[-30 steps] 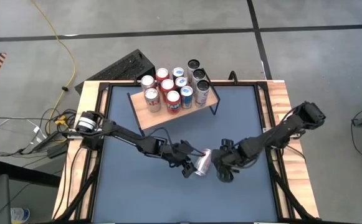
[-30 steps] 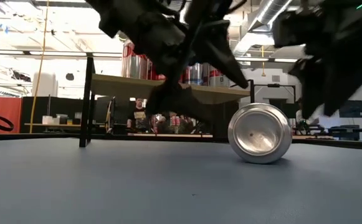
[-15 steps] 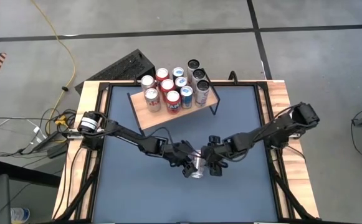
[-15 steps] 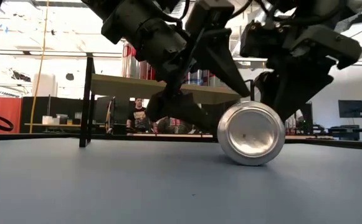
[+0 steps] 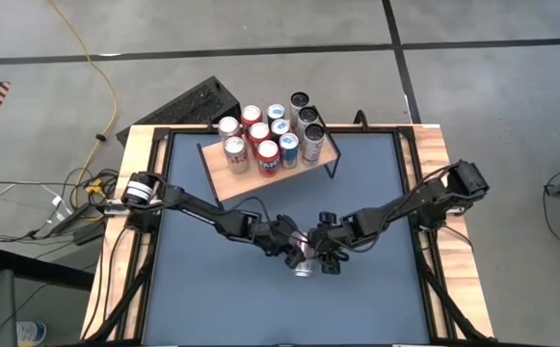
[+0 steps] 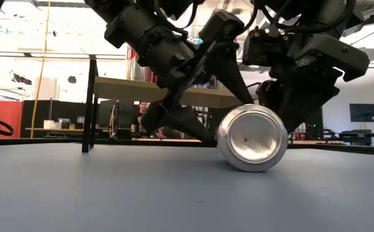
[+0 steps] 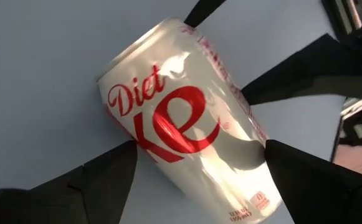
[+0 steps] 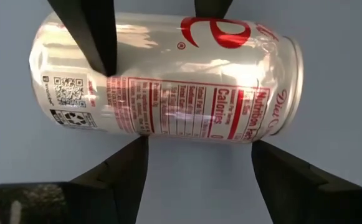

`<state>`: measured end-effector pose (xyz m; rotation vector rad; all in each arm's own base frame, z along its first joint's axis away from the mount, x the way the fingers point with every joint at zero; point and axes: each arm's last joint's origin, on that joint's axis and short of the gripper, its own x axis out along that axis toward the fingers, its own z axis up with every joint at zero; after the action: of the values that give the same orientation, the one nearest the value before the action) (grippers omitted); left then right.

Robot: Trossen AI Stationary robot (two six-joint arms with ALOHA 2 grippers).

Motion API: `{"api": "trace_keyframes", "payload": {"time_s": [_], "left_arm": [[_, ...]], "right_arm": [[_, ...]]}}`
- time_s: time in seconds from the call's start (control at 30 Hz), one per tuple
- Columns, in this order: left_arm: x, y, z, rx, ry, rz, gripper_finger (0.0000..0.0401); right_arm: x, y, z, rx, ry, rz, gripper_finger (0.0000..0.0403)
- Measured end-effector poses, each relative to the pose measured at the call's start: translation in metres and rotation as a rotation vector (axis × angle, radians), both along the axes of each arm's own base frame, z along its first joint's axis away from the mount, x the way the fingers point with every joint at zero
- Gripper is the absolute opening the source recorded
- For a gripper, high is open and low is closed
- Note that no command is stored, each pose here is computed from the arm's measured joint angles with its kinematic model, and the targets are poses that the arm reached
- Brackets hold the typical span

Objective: Place canned beverage on shelf
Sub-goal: Put the silver soda can on the shelf aligned with the other silver soda cans

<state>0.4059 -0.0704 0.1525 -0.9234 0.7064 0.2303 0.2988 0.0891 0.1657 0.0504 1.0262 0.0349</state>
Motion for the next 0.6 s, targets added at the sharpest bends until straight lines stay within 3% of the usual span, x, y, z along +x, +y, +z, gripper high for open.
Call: {"api": "trace_keyframes", "payload": {"time_s": [0.23, 0.6], "left_arm": [[0.009, -0.002, -0.024, -0.079, -0.005, 0.05, 0.0335], [0.01, -0.007, -0.026, -0.086, -0.021, 0.076, 0.0333]], "right_arm": [[-0.003, -0.001, -0.002, -0.003, 0.032, -0.002, 0.0275], [-0.013, 0.005, 0.001, -0.014, 0.09, 0.004, 0.0275]]}}
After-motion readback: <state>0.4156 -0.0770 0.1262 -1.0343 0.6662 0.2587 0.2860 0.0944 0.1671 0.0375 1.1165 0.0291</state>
